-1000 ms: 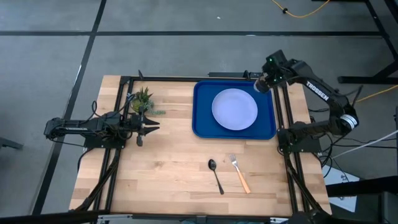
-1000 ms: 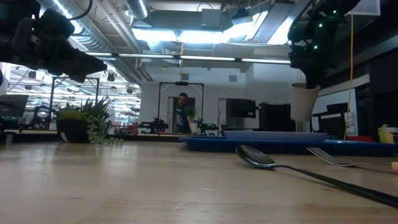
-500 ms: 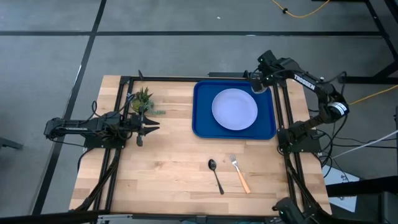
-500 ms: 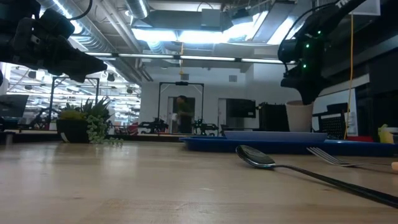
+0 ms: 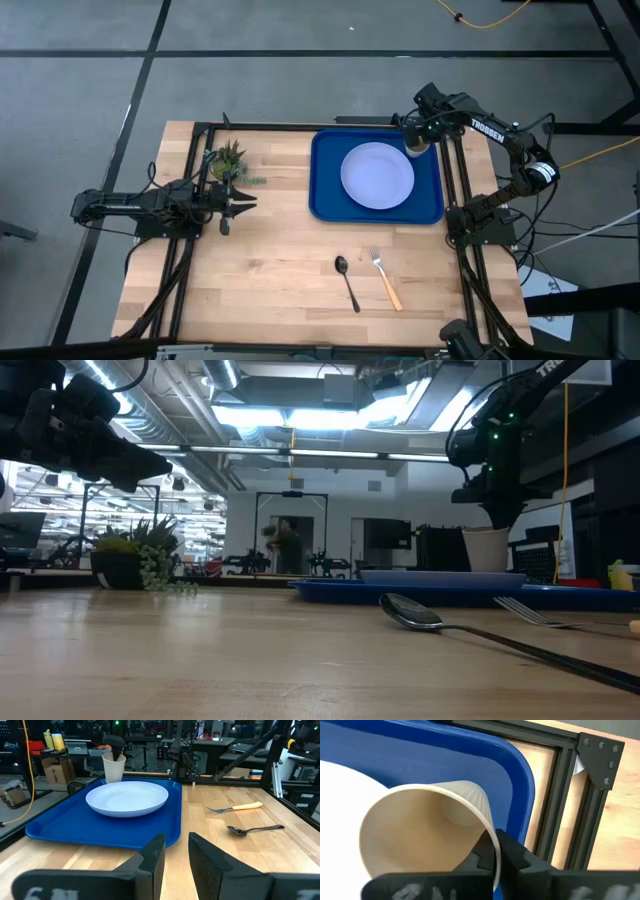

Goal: Pick and place plate/cup/fork/spoon on tray
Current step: Put the gray cup to the top right of the purple plate on the blue serving tray

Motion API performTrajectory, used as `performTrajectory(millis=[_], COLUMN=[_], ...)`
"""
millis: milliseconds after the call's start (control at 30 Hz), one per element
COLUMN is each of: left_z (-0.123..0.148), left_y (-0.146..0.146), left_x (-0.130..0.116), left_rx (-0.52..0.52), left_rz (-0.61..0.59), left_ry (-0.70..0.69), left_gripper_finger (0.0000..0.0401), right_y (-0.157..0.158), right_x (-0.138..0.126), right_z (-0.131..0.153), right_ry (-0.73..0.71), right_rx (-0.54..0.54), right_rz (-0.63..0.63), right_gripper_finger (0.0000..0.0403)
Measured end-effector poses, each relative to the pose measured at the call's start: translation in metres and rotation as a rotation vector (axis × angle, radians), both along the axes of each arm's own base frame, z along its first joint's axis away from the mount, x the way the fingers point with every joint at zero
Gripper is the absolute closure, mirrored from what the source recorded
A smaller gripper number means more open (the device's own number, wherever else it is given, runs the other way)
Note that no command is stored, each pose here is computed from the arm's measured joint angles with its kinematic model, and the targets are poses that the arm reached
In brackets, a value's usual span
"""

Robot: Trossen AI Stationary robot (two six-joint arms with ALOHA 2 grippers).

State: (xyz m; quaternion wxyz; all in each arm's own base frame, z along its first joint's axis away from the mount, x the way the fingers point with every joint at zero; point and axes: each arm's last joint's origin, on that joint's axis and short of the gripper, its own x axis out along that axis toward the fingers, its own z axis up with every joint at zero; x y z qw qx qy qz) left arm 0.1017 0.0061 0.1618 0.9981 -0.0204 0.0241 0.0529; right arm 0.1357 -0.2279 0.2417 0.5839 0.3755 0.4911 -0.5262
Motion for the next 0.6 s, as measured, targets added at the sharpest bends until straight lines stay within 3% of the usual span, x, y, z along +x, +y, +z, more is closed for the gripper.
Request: performTrajectory(millis=[233,600], left_z=[0.0,0.0], left_y=[0.0,0.0], left_x=[0.0,0.0], left_rx=[0.0,0.0], left_rz=[0.0,0.0], left_ry=[0.0,0.0], left_gripper_finger=[0.0322,0.0322], right_y=[-0.003,-0.009], right_x=[0.001,0.005], right_z=[-0.003,-0.017], right_ry=[0.0,0.059], right_rx=[0.0,0.053], right_rz=[-0.029,0.072], right_gripper_finger=[0.0401,0.0397])
